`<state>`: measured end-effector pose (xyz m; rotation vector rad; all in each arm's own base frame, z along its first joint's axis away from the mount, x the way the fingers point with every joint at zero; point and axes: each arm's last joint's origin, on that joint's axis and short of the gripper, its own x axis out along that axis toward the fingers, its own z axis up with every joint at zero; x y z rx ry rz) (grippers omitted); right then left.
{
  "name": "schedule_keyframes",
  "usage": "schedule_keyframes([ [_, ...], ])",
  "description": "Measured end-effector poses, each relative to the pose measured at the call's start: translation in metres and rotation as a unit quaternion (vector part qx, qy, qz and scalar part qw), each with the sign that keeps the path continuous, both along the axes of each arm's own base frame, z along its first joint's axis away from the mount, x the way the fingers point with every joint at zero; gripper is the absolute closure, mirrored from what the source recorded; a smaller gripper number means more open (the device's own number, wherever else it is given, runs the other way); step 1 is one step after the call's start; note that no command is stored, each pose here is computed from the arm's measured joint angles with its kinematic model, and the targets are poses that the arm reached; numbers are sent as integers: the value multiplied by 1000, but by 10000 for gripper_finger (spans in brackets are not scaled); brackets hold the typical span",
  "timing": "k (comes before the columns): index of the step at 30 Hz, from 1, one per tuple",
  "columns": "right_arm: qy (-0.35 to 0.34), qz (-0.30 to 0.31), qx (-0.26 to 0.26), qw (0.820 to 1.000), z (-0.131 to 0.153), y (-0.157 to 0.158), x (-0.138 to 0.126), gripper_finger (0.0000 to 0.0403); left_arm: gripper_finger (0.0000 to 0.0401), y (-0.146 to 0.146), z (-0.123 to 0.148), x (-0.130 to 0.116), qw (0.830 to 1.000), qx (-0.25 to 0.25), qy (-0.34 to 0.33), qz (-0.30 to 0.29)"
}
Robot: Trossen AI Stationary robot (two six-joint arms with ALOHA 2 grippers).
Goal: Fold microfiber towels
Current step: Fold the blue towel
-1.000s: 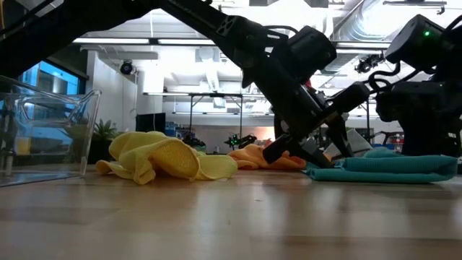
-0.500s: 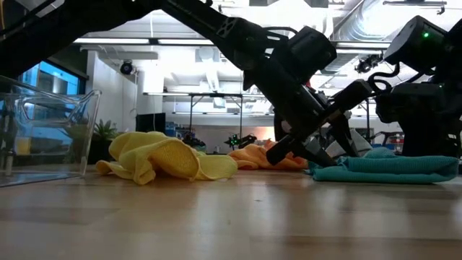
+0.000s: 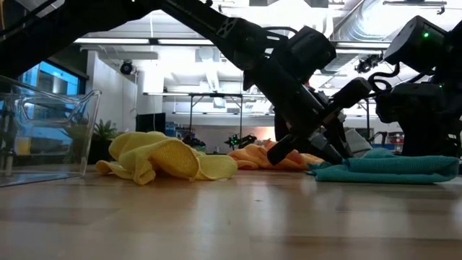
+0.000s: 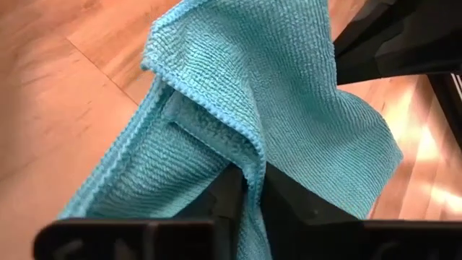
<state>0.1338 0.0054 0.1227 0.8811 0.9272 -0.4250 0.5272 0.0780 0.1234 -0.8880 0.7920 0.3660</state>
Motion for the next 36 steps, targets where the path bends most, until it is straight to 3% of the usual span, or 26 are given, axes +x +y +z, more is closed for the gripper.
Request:
schedule_keyframes([
  [9, 0, 0, 0, 1000, 0, 0, 0, 403, 390, 2, 8, -1, 1000, -1, -7, -6],
  [36, 3, 1, 4, 1000, 0, 0, 0, 403, 300, 2, 11, -2, 1000, 9, -7, -20],
])
